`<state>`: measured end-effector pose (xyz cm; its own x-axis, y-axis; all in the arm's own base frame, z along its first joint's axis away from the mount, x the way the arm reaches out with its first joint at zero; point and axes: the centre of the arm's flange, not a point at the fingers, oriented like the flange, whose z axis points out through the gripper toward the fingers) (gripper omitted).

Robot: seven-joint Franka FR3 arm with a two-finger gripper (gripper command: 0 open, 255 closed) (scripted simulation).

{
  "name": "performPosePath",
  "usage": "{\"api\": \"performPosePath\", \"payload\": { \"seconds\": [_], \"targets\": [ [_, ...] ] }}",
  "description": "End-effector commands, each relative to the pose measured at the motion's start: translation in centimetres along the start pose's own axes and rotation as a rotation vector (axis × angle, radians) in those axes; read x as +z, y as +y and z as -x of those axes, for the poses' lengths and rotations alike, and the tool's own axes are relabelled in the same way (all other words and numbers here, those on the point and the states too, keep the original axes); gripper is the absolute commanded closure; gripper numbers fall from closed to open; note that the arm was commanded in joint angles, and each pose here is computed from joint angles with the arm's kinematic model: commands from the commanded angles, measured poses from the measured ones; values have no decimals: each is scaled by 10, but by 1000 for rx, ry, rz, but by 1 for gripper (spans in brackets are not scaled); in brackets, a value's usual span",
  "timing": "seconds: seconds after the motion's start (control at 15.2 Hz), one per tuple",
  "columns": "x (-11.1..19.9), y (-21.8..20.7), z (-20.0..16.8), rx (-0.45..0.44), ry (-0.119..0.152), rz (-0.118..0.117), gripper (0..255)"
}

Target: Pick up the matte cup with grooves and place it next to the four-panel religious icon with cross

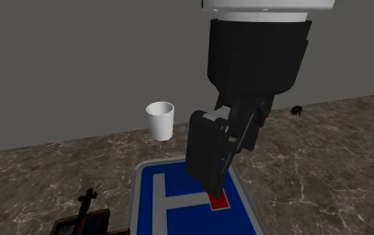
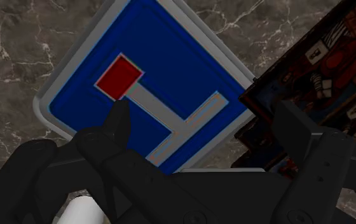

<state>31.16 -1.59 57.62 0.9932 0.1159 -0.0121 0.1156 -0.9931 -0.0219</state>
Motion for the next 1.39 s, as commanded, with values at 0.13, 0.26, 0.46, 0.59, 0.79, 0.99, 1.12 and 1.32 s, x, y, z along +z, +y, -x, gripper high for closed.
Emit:
{"api": "performPosePath", "payload": {
  "seconds": [0.13,0.26,0.46,0.59,0.79,0.99,1.12,1.32],
  "targets": [
    [7,9,-24,1,-2,7,0],
    [15,17,-48,2,-4,14,0],
    [25,30,-83,4,-7,25,0],
    [33,39,-107,5,-10,32,0],
    [44,53,-142,7,-13,42,0],
    [54,66,-178,8,-16,53,0],
    [62,75,-202,9,-18,60,0],
    [72,89,-237,11,-21,71,0]
  ]
}}
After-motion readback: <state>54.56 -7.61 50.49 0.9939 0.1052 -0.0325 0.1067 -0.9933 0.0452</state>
